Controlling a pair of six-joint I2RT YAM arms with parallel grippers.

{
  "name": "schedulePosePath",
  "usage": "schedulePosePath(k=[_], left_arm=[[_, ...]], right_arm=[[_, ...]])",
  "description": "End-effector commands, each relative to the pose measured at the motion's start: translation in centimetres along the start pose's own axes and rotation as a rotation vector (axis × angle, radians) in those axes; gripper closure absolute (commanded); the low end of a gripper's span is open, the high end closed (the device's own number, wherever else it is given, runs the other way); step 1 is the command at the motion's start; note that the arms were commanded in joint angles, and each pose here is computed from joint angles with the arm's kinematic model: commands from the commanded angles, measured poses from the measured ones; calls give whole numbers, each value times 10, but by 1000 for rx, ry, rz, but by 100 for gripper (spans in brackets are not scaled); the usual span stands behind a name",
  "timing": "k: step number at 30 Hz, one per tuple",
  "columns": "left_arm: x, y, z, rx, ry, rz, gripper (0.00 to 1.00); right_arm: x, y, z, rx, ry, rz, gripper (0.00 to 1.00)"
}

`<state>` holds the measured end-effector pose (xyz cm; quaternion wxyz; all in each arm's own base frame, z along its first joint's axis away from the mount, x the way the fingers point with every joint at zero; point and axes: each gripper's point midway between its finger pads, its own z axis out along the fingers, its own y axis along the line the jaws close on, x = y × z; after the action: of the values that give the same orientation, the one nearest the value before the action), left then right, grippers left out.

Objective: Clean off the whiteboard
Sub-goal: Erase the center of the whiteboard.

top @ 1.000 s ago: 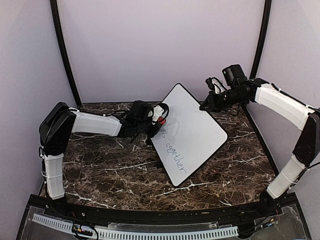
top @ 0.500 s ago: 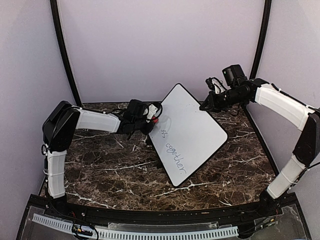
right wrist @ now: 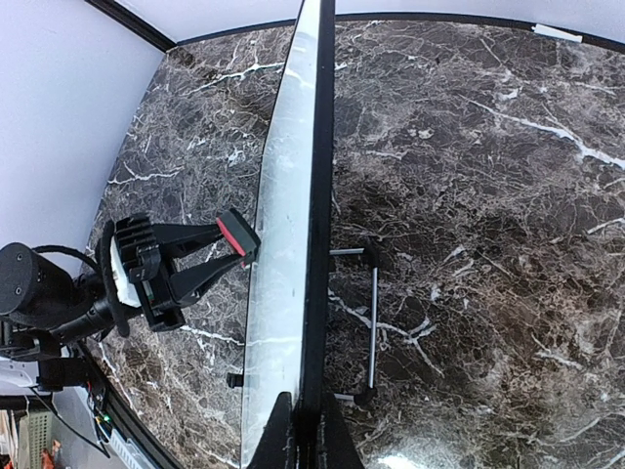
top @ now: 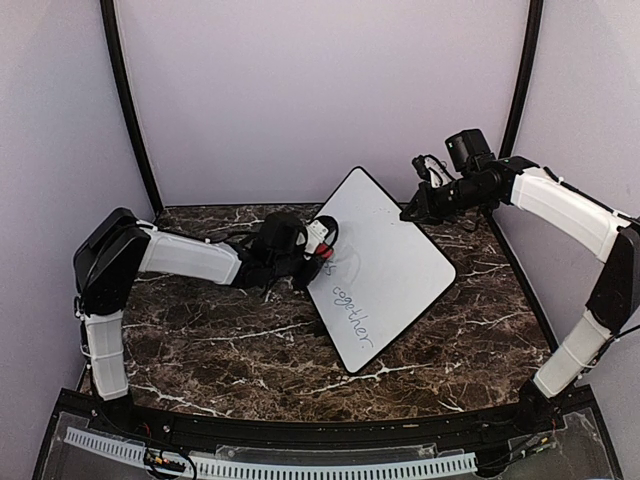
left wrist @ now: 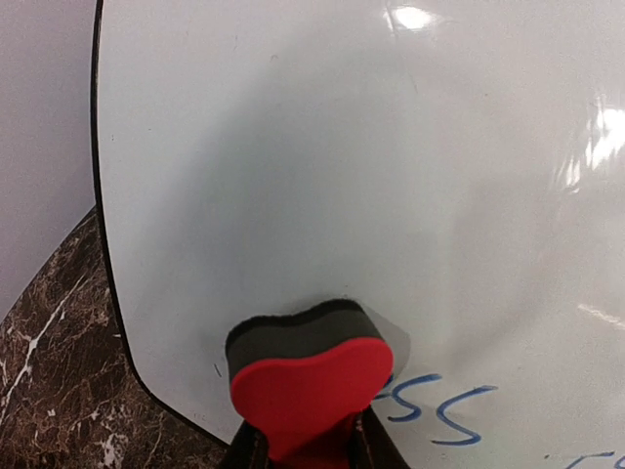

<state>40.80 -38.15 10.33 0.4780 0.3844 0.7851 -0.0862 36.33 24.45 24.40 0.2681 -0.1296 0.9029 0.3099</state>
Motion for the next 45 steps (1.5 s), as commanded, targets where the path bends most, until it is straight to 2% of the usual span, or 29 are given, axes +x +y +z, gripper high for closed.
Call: schedulePosePath(k=[1,6,17,24,30,38,45], left_arm=[[30,-117,-12,384,46,-1,100],[34,-112,-13,345,40,1,100],[57,-13,19,108,132,-47,100],[74,4,26,64,194,-10,100],[79,-9,25,132,197,-4,100],[52,-64,4,294,90,24,100],[45,-110,-11,365,60,60,100]], right_arm=[[20,34,10,-154,65,-151,100],[20,34,11,-154,66,-150,100],[20,35,9,-155,63,-152,100],[20,36,7,-155,59,-154,100],[19,36,8,-156,60,-155,100],[20,34,11,-154,66,-152,100],[19,34,13,-154,70,-150,100]])
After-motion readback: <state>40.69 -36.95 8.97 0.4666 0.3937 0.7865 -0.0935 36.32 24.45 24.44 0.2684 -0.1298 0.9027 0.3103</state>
